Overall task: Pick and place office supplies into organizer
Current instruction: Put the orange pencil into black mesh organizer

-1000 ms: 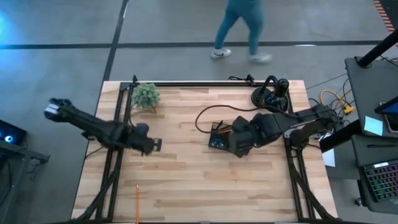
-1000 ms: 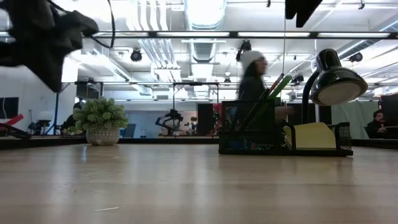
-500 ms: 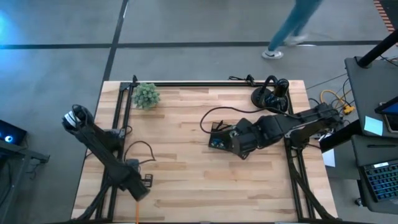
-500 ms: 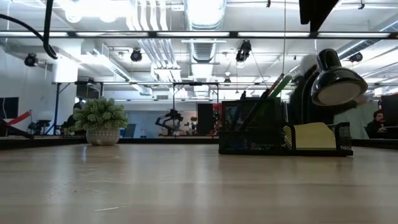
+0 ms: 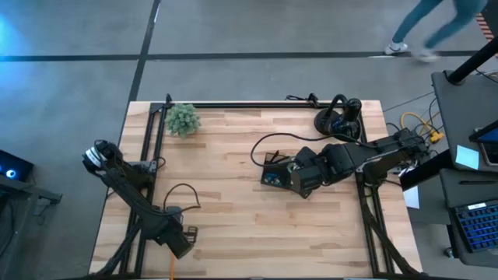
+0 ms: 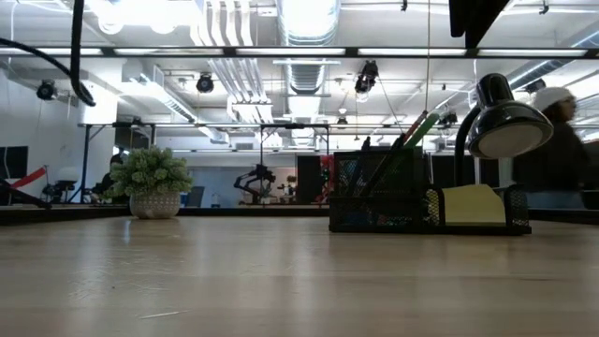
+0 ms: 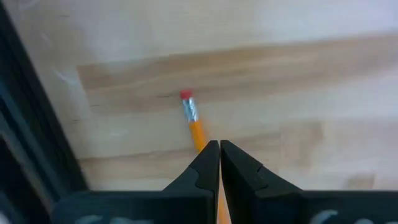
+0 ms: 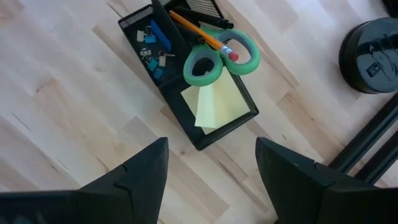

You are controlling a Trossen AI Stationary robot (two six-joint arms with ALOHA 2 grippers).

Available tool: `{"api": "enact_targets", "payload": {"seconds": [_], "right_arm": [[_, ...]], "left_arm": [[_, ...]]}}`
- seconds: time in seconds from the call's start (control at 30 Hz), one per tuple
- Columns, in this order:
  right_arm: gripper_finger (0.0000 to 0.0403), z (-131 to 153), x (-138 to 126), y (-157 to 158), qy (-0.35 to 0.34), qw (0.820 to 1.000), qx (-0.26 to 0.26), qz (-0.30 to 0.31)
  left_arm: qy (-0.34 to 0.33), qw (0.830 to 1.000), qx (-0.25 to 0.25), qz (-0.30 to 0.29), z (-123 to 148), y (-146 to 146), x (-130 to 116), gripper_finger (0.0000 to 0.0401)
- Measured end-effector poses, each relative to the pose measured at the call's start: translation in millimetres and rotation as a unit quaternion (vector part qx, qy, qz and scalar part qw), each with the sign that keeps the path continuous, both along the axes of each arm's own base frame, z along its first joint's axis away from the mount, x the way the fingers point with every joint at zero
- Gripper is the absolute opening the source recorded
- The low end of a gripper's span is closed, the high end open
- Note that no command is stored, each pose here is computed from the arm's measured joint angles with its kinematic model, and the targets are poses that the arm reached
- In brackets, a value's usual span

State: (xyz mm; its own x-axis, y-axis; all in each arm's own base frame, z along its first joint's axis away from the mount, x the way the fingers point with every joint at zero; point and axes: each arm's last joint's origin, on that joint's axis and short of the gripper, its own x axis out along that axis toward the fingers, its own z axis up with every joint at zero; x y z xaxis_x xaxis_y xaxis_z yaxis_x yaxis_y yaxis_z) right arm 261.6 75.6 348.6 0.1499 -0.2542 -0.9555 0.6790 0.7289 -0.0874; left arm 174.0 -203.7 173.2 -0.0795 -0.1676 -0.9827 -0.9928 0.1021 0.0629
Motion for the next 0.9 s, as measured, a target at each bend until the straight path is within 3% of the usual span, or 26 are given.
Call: {"api": "enact_targets", "payload": {"seconds": [0.07, 0.2, 0.37, 0.53, 0.9], "right_arm": [[0.0233, 0.0, 0.0, 0.0, 0.000, 1.000, 0.000, 0.000], [0.0233, 0.0, 0.0, 0.1, 0.002, 1.000, 0.000, 0.007], [0.0233, 0.0, 0.1, 0.1, 0.004, 1.000, -0.001, 0.016], [0.0233, 0.0, 0.3, 0.2, 0.004, 1.000, -0.001, 0.022], [0.0233, 0.0, 0.5, 0.0, 0.005, 1.000, -0.002, 0.025]], "left_arm": [[0.021, 0.999, -0.010, -0.028, 6.7, 2.6, -4.4, 0.0000], [0.102, 0.994, 0.010, -0.030, 17.1, 12.2, -18.8, 0.0000], [0.060, 0.997, -0.034, -0.022, 20.3, 13.4, -20.2, 0.0004], [0.028, 0.997, -0.068, -0.023, 3.5, 9.2, -15.8, 0.0047], [0.022, 0.999, -0.037, -0.021, 3.9, 10.4, -15.3, 0.0147]]}}
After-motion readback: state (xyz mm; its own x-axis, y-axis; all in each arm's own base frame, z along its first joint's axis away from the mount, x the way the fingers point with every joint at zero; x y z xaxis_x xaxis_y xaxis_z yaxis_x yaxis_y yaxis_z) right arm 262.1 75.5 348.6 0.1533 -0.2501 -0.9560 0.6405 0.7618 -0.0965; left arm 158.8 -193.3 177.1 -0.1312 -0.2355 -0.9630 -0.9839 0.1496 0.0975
